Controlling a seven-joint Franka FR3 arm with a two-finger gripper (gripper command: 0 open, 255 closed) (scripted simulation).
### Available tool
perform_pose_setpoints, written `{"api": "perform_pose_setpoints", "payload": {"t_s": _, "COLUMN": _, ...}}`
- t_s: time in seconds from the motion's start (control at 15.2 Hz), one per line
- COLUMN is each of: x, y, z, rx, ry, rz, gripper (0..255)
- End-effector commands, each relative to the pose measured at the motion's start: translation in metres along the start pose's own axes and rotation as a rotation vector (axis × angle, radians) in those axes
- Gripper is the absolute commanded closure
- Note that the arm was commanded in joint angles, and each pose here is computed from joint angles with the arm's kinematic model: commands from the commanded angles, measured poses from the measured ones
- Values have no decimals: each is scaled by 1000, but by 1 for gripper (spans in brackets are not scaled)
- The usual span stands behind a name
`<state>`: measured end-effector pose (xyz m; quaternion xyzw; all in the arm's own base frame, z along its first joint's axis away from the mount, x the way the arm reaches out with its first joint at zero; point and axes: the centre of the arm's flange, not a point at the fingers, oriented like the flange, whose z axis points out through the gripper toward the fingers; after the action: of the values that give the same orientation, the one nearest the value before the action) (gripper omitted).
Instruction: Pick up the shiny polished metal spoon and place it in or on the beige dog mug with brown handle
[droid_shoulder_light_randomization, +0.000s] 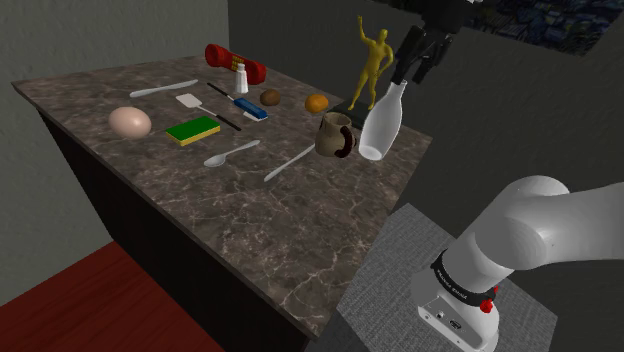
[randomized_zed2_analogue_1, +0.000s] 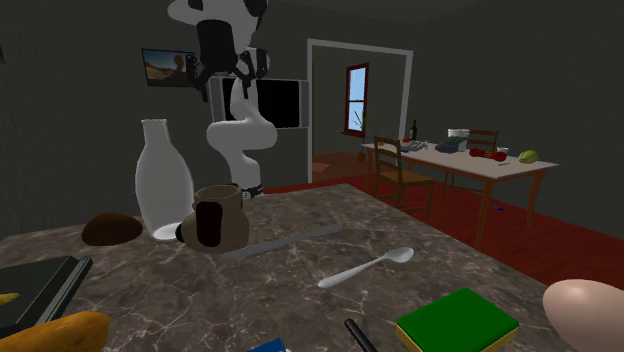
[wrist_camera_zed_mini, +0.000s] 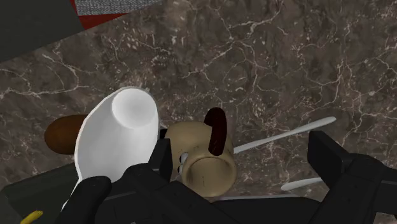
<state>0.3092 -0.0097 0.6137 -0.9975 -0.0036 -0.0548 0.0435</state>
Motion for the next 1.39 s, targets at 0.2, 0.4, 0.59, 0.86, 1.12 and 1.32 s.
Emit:
{"api": "perform_pose_setpoints", "payload": {"t_s": 0.2, "x": 22, "y": -25, "z": 23, "rx": -7, "ry": 3, "rz": -19, "gripper": 0}}
{"api": "perform_pose_setpoints", "payload": {"t_s": 0.4, "x": 43, "y": -50, "z": 46, "rx": -14, "ry": 6, "rz": -39, "gripper": 0}}
{"api": "perform_pose_setpoints", "payload": {"t_s": 0.59, "x": 63, "y": -75, "z": 69, "rx": -21, "ry": 9, "rz": -58, "gripper": 0}}
{"api": "perform_pose_setpoints", "payload": {"t_s": 0.86, "x": 90, "y": -109, "z": 100, "rx": -31, "ry": 14, "rz": -84, "gripper": 0}}
{"api": "perform_pose_setpoints", "payload": {"t_s": 1.12, "x": 116, "y": -143, "z": 132, "rx": -40, "ry": 18, "rz": -110, "gripper": 0}}
{"api": "perform_pose_setpoints", "payload": {"t_s": 1.32, "x": 136, "y": -169, "z": 155, "rx": -48, "ry": 21, "rz": -129, "gripper": 0}}
